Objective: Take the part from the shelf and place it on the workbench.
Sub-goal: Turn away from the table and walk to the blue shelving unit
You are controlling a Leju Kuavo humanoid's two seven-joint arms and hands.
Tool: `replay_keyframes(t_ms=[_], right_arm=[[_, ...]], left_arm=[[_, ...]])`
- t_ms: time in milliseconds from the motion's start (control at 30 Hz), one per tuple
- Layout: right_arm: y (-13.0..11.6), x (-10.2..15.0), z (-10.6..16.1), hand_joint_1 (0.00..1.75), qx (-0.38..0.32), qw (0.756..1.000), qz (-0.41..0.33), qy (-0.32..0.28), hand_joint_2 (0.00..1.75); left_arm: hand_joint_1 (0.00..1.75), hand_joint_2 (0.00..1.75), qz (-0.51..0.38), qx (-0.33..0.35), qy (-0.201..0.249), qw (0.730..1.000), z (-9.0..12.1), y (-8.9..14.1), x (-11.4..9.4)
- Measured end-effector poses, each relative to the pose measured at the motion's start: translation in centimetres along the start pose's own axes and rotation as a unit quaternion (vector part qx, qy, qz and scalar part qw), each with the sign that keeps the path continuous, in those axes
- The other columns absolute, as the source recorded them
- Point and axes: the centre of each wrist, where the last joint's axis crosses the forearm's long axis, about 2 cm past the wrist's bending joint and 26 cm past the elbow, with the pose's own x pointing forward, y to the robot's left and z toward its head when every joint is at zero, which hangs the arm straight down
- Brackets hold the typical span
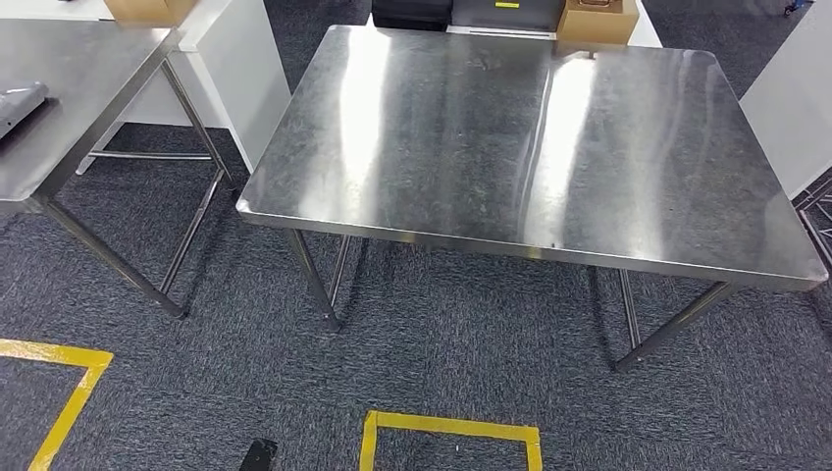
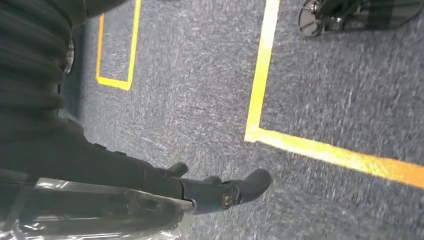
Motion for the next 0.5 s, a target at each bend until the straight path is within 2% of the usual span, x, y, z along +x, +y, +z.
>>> replay_keyframes(t_ms=[500], right_arm=[[-0.54,0.01,-0.19,0.00,-0.005,1.000,0.000,-0.001,1.75]], left_arm=[[0.00,0.00,-0.001,-0.006,-0.002,1.000,-0.03,-0.52,0.38]])
